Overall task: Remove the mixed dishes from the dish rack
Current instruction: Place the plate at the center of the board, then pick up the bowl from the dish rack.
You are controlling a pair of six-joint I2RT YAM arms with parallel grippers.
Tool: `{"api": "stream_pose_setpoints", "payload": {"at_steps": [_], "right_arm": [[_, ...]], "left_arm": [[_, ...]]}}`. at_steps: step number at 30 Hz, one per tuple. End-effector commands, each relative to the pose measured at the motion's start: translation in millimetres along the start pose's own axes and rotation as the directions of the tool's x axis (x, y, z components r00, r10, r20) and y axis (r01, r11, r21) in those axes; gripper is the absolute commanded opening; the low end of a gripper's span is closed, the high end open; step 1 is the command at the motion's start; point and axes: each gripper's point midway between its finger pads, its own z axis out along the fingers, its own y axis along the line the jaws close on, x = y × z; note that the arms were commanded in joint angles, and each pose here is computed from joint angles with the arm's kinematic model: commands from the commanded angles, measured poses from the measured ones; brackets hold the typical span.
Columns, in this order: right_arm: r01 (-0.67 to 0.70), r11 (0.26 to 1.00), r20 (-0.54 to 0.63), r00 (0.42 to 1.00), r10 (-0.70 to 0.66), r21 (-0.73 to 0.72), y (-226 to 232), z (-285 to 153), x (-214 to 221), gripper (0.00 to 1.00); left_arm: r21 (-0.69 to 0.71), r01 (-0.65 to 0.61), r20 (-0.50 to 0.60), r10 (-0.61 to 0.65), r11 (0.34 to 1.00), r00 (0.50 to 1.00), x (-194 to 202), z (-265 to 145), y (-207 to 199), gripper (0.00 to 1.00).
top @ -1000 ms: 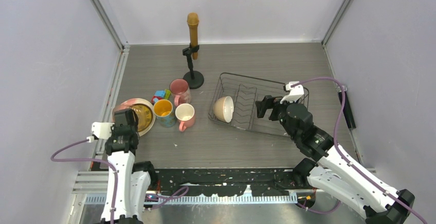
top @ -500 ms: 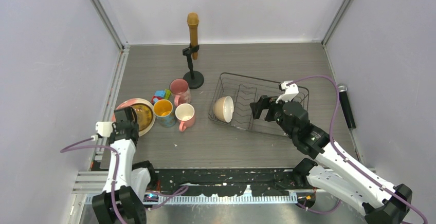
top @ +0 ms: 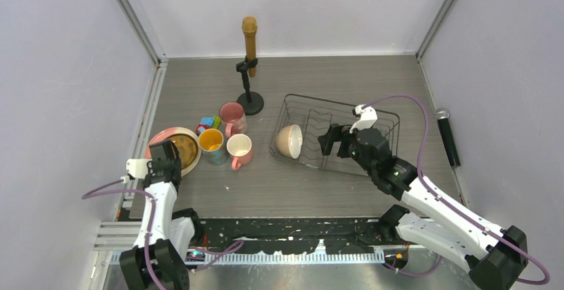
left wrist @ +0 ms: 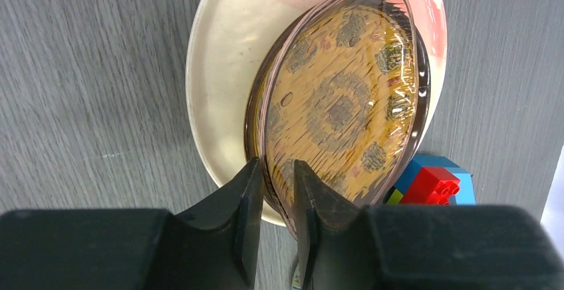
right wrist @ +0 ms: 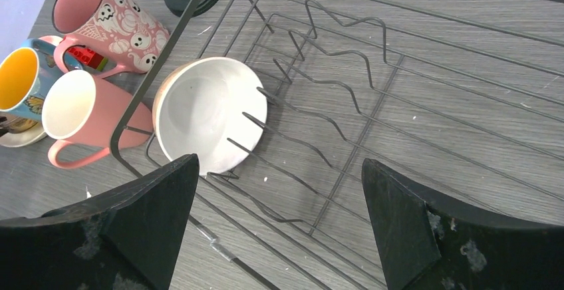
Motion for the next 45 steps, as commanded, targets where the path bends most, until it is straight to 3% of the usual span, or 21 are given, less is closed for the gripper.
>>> {"api": "stream_pose_setpoints", "payload": {"at_steps": [1, 3, 7, 16, 26, 31, 36, 38, 40, 42, 45], "right_arm": [[-0.044, 0.997, 0.067, 0.997, 0.048, -0.07, 20.2, -1.1, -26.5, 0.99], [-0.046, 0.996, 0.058, 0.997, 0.051, -0.08, 22.6, 0.0, -24.9, 0.99], [-0.049, 0.995, 0.038, 0.998, 0.052, -0.088, 25.0, 2.0, -21.6, 0.99], [-0.044, 0.994, 0.028, 0.999, 0.047, -0.1, 27.3, 3.0, -18.8, 0.99], [-0.032, 0.994, 0.017, 0.999, 0.034, -0.101, 29.1, 6.8, -18.5, 0.99], [-0.03, 0.996, -0.002, 1.0, 0.03, -0.078, 28.7, 14.4, -17.6, 0.99], [-0.064, 0.998, 0.049, 0.997, 0.064, 0.008, 16.0, 15.9, -29.4, 0.99], [-0.082, 0.996, 0.09, 0.993, 0.078, 0.042, 8.8, 14.1, -35.8, 0.99], [-0.095, 0.993, 0.121, 0.989, 0.087, 0.064, 2.8, 11.1, -39.7, 0.99], [-0.104, 0.991, 0.135, 0.986, 0.093, 0.081, -2.4, 7.8, -39.6, 0.99], [-0.11, 0.987, 0.134, 0.987, 0.094, 0.12, -12.9, 2.8, -34.4, 0.99]], "left_arm": [[0.038, 0.013, 0.018, -0.014, 0.999, 1.0, -3.8, 3.1, -8.4, 0.26], [0.046, 0.019, 0.016, -0.02, 0.999, 1.0, -2.6, 3.9, -8.2, 0.34], [0.063, -0.001, 0.009, 0.0, 0.998, 1.0, -2.1, 1.7, -11.3, 0.64], [0.098, -0.062, -0.011, 0.063, 0.993, 0.998, -5.4, -9.5, -25.2, 0.99], [0.063, -0.202, -0.007, 0.203, 0.977, 0.979, -29.6, -45.6, -37.9, 1.0], [0.203, -0.279, 0.011, 0.283, 0.939, 0.959, -44.1, -75.3, -78.7, 1.0], [0.519, -0.363, -0.071, 0.462, 0.774, 0.884, -14.8, -127.7, -145.1, 1.0], [0.6, -0.427, -0.076, 0.58, 0.677, 0.811, 14.4, -148.5, -162.9, 1.0], [0.607, -0.541, 0.002, 0.679, 0.582, 0.734, 38.1, -167.9, -176.8, 1.0], [0.608, -0.644, 0.07, 0.777, 0.465, 0.626, 68.9, -184.3, -183.5, 1.0], [0.651, -0.697, 0.107, 0.872, 0.302, 0.478, 121.8, -205.8, -190.7, 1.0]]}}
